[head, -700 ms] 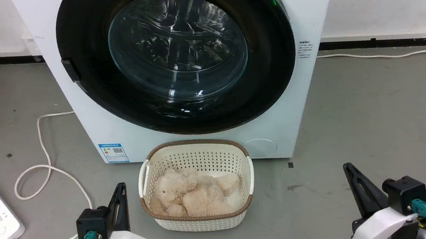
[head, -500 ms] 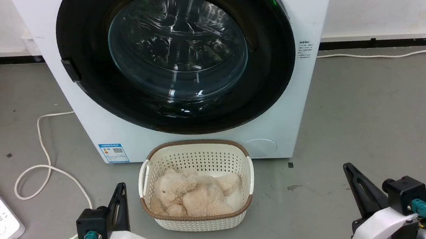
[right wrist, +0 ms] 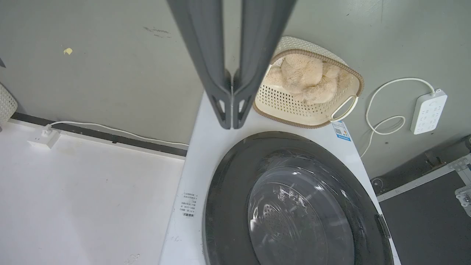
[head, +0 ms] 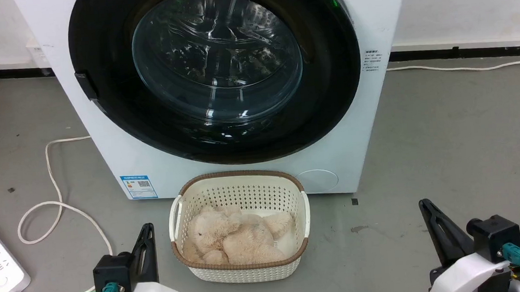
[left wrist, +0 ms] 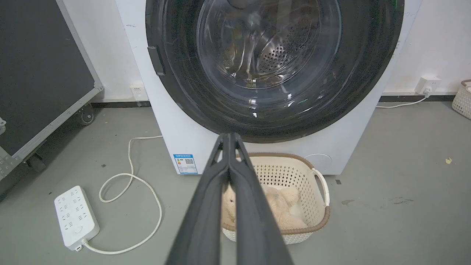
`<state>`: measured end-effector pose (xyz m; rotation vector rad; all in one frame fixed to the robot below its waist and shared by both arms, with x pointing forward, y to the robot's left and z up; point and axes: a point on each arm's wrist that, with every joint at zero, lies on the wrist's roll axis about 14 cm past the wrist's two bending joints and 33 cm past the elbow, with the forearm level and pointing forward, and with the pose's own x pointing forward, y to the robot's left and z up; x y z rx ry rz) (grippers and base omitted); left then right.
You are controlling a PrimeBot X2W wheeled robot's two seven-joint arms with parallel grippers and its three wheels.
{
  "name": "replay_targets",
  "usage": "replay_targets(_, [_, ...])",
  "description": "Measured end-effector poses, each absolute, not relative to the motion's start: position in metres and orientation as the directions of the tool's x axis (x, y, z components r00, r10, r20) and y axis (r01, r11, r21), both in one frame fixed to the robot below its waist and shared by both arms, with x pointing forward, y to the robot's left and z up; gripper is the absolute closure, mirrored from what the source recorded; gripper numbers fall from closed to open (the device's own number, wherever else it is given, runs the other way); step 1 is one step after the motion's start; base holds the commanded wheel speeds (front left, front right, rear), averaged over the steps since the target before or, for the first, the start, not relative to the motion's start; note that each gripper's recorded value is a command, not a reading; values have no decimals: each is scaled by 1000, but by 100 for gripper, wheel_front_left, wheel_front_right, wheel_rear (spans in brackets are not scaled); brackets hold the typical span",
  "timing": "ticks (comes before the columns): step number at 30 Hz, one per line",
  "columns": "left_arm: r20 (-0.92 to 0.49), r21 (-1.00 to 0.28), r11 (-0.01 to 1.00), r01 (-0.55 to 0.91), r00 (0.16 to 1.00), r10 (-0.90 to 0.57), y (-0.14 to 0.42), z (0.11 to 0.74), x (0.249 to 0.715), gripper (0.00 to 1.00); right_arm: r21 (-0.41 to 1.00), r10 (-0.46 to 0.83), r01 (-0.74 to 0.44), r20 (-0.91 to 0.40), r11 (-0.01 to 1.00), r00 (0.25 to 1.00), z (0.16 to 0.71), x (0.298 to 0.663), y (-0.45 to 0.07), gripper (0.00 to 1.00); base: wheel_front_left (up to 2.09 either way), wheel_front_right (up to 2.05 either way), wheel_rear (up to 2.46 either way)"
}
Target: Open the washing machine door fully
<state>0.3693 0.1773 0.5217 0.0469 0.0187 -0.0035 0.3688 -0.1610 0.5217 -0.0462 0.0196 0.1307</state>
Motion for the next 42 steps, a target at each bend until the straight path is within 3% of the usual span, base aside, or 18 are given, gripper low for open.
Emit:
replay_targets(17, [-19, 47, 999, 4, 1000, -3, 177, 522, 369, 100, -45, 130, -131, -22, 990, 991, 522, 369, -161, 100, 0, 0, 0])
replay_targets(18, [-19, 47, 999, 4, 1000, -3, 177, 522, 369, 0, -44, 130, -131, -23, 990, 991, 522, 369, -161, 0, 0, 0, 0])
replay_targets(42, [-13, 32, 999, 16, 1000, -15, 171, 516, 373, 0, -33, 138, -138, -5, 990, 990, 520, 377, -159, 0, 0, 0, 0])
